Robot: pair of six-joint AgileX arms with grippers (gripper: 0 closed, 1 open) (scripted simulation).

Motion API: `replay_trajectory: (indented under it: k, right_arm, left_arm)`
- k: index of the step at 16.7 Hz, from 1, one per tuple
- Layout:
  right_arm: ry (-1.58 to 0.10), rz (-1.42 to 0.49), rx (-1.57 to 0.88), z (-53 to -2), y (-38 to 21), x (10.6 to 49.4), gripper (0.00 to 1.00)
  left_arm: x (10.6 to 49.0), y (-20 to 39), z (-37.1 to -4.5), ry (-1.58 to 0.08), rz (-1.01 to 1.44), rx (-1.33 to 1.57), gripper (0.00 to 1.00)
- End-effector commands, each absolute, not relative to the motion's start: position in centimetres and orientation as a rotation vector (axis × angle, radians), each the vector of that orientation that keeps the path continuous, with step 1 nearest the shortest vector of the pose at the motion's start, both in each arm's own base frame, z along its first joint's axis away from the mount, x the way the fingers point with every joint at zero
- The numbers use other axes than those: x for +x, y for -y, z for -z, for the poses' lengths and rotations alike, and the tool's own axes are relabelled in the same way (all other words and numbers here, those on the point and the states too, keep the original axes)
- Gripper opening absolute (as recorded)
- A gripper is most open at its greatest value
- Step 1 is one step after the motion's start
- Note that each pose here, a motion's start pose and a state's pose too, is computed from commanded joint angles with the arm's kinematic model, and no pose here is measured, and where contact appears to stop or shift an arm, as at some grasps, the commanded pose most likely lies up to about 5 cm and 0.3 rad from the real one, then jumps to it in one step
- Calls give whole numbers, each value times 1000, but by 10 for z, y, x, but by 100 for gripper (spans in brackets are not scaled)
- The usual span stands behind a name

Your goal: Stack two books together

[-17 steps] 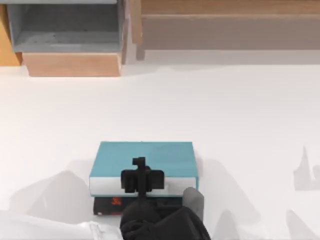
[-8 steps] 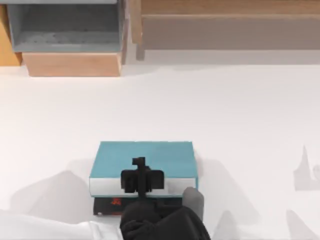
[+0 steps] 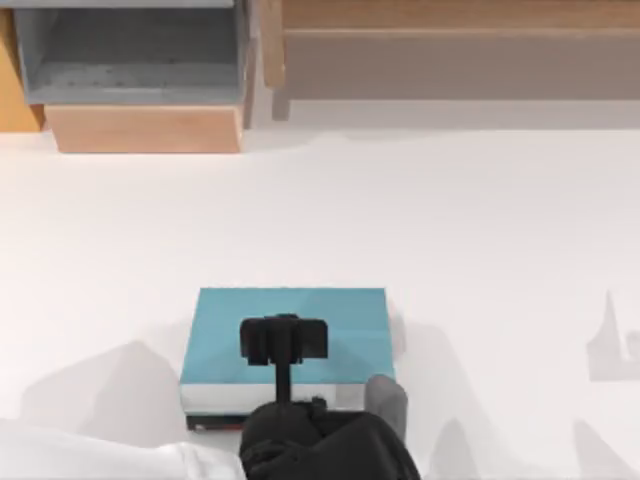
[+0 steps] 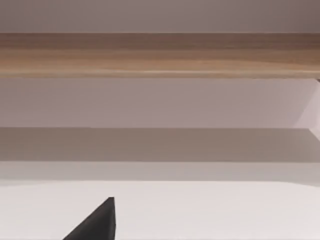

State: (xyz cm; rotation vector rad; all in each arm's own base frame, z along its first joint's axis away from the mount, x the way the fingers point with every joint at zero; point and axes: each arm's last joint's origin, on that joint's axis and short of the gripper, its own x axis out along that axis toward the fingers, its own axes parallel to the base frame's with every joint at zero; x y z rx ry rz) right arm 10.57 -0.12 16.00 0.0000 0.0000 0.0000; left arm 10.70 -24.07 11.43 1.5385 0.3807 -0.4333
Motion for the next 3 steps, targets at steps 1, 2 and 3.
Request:
replay_trajectory:
  k: [1,2,3]
  right_arm:
    - [0,0,0,-160,1,106,100]
    - [0,0,0,-160,1,106,100]
    - [0,0,0,-160,1,106,100]
  left_arm:
    - [107,241,-114,-381,433,1538,100]
    - [107,241,-114,-381,433,1538,100]
    - [107,241,-114,-381,433,1538,100]
